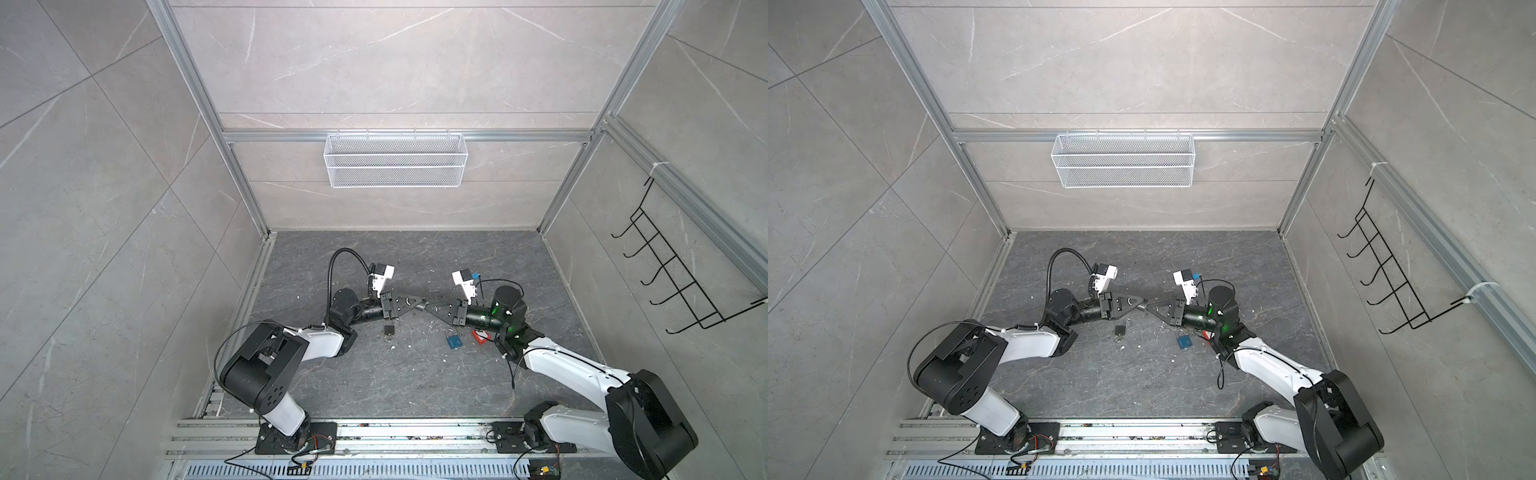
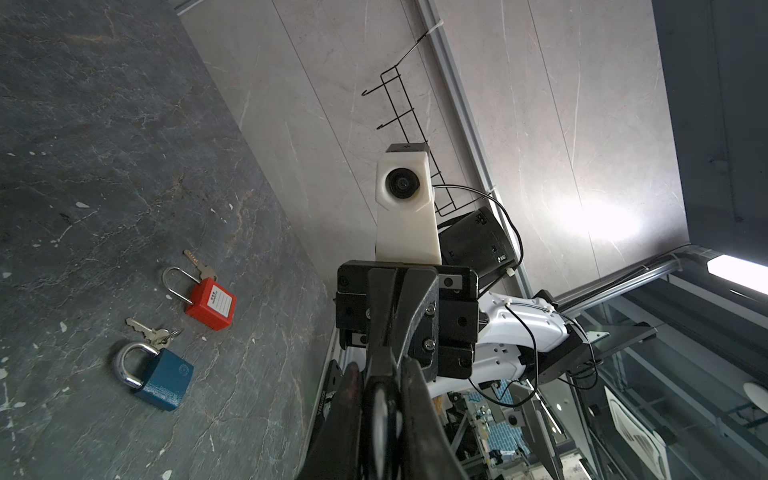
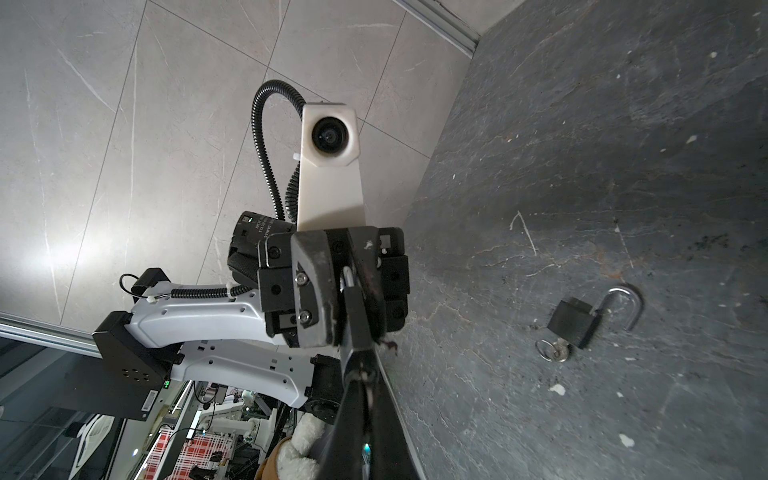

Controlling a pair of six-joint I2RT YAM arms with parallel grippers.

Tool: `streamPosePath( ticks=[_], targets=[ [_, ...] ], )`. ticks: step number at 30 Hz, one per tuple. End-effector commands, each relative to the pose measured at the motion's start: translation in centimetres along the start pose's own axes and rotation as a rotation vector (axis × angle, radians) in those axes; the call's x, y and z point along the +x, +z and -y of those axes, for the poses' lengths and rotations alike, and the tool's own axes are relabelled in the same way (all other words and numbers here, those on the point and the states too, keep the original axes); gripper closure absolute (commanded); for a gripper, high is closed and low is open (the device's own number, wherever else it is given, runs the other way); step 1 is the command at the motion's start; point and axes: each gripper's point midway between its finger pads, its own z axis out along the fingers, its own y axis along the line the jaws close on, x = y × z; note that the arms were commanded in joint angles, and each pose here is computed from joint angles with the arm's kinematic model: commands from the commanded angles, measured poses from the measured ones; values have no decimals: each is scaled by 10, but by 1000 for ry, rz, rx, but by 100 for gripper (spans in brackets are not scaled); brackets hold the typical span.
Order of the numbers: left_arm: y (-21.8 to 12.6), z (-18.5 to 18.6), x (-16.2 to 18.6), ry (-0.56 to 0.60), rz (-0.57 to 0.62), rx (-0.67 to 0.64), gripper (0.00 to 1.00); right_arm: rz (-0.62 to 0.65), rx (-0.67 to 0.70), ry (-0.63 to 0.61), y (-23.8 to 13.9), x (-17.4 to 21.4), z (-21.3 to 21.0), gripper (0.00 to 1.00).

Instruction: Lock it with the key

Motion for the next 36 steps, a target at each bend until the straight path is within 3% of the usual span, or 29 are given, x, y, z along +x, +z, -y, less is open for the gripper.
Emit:
streamPosePath(
  ticks=[1, 10, 15, 19, 24, 29, 36],
  targets=[
    [3, 10, -17, 58, 29, -3, 100, 3, -25, -38, -4, 1, -7, 100],
    [-12, -5, -10, 122, -16, -192, 100, 28, -10, -38, -11, 0, 0, 100],
    [-28, 0, -23, 132, 48, -174, 100, 33, -14, -38, -14, 2, 2, 100],
    [-25, 4, -20, 137, 3, -148, 100, 35, -8, -34, -16, 3, 5, 100],
    [-15, -16, 7, 116, -209, -207, 100, 76, 137, 6, -26, 1, 35, 100],
    [-15, -64, 40, 127, -415, -483, 100, 124, 365, 45, -42, 0, 72, 100],
    [-8, -102, 64, 32, -565, -511, 100, 111, 449, 56, -47, 7, 93, 100]
  ],
)
